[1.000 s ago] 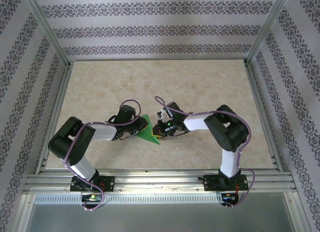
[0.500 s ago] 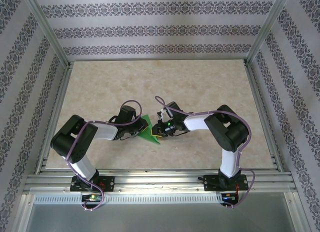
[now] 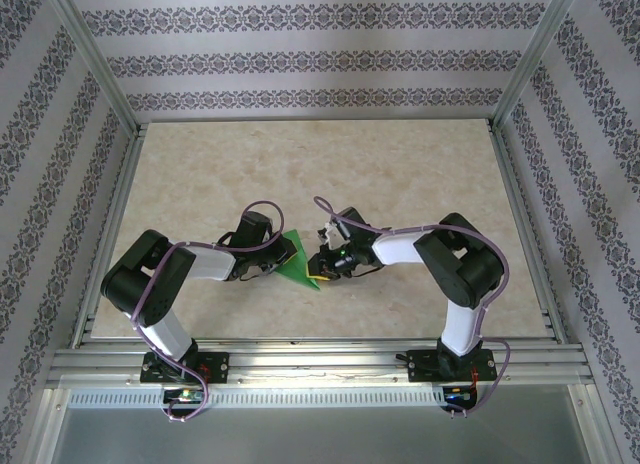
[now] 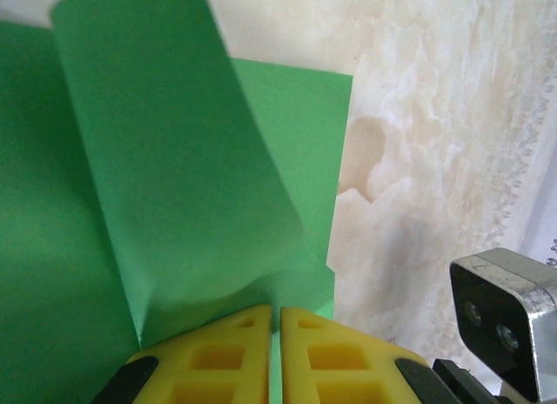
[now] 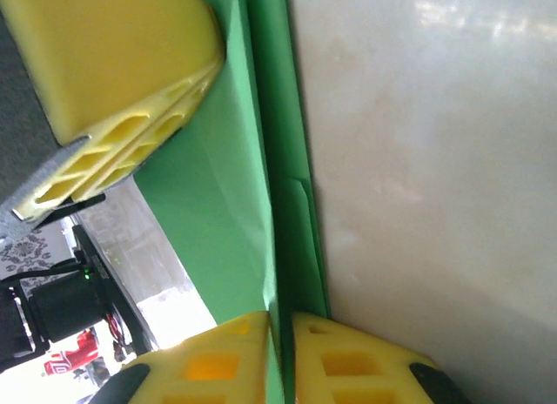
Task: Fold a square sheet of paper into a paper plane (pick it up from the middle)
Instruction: Fourth fold the wing at the center of the table.
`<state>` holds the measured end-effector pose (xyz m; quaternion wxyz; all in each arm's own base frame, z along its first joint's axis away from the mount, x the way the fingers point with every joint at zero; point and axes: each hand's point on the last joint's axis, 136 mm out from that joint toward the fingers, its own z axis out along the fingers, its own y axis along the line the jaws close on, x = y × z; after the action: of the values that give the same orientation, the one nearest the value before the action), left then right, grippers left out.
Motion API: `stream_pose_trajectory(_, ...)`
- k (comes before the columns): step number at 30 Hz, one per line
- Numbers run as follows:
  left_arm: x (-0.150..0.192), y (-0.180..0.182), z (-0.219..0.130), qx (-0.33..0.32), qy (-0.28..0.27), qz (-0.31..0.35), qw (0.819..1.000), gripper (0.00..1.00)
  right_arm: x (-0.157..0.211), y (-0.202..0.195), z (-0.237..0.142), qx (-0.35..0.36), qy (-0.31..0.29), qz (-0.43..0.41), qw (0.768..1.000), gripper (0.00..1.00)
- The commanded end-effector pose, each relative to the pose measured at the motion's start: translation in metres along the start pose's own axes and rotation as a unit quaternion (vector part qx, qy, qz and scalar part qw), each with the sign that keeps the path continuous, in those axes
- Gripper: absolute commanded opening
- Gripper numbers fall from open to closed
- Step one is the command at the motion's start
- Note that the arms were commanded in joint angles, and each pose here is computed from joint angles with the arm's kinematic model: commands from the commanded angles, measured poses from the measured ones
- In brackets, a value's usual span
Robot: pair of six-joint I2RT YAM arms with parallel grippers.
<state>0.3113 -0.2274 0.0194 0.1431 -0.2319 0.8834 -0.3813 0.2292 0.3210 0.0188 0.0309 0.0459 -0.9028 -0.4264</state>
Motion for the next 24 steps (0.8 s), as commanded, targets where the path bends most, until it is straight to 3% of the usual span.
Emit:
stream_pose_trajectory(1,0.013,0.02,0.004,-0.024,0.017,0.0,1.0,0.13,0.019,-0.013,-0.003,0.011,0.026,0.014,1.0,0.13)
stream_pose_trajectory(8,0.013,0.02,0.004,-0.022,0.017,-0.001,1.0,0.12,0.028,-0.02,-0.003,0.015,0.041,0.007,0.999,0.14)
stream_pose_trajectory(15,0.013,0.017,0.003,-0.013,0.016,0.004,1.0,0.12,0.001,0.004,-0.02,-0.013,0.004,0.005,1.0,0.22)
stream_pose_trajectory(24,0.014,0.015,0.004,-0.005,0.018,0.004,1.0,0.11,-0.017,0.017,-0.02,-0.05,0.009,0.016,0.999,0.18)
